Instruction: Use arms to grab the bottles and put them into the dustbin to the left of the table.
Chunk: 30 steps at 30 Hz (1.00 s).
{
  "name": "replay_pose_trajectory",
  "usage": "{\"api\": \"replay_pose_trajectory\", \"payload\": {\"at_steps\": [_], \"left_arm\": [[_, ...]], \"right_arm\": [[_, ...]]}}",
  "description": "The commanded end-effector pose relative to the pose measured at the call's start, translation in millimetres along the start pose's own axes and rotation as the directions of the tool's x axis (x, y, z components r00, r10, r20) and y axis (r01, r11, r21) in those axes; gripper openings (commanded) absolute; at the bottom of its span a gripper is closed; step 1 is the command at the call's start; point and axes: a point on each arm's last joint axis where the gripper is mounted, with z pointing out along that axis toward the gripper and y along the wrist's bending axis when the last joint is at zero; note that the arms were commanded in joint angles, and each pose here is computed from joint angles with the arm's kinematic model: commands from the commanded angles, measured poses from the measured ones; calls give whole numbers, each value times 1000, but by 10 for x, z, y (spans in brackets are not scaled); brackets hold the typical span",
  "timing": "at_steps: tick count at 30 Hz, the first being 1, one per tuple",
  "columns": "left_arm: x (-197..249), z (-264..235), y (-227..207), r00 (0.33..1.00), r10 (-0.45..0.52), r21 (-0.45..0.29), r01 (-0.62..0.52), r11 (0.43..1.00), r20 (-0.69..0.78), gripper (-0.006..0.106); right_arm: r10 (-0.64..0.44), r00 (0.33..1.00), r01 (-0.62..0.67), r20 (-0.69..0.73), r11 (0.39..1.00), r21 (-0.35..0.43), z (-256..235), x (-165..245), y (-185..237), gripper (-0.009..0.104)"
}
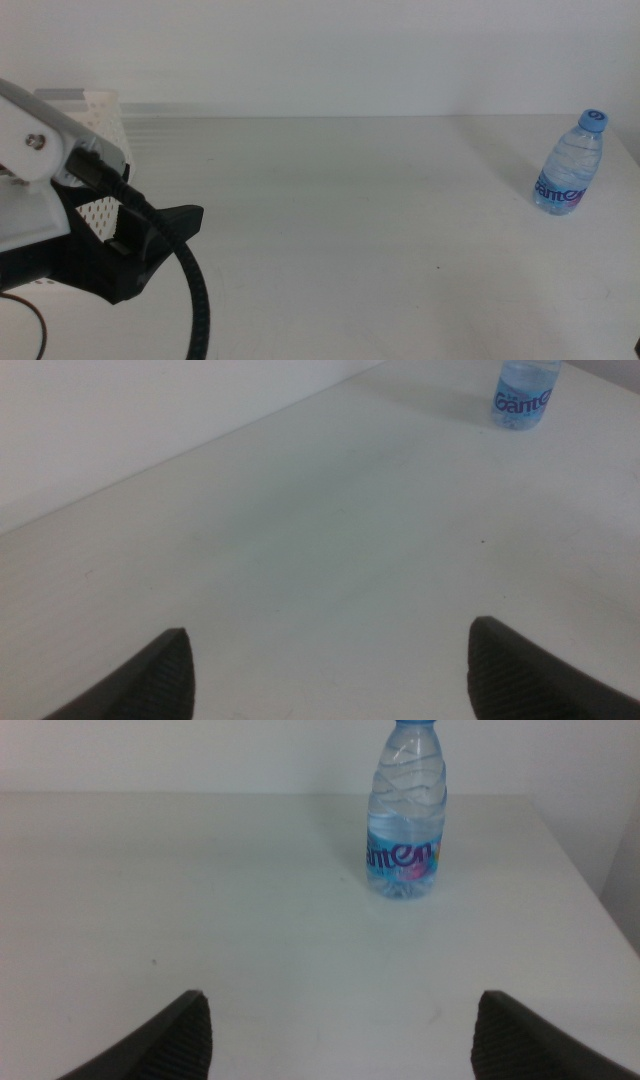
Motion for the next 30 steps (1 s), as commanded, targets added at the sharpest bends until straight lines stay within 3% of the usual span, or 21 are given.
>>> {"api": "replay_pose_trajectory", "payload": {"at_steps": [1, 11, 19, 26, 30], "left_arm": [[-142, -52, 13, 995, -24, -19, 26, 999, 97, 90], [-142, -52, 13, 995, -24, -19, 26, 999, 97, 90], [-142, -52, 13, 995, -24, -19, 26, 999, 97, 90], [-142, -52, 13, 995, -24, -19, 26, 999, 97, 90], [-142, -52, 13, 995, -24, -19, 26, 999, 97, 90]], "right_arm": [[-16, 991, 15, 134, 1000, 3, -82, -292, 10, 68], [-46, 990, 44, 137, 999, 14, -92, -1106, 42, 68], [-52, 997, 51, 65, 999, 16, 251, -1621, 58, 68], [-86, 996, 86, 0, 996, 22, 576, -1501, 40, 68], [-85, 996, 84, 37, 996, 19, 686, -1258, 32, 68]]}}
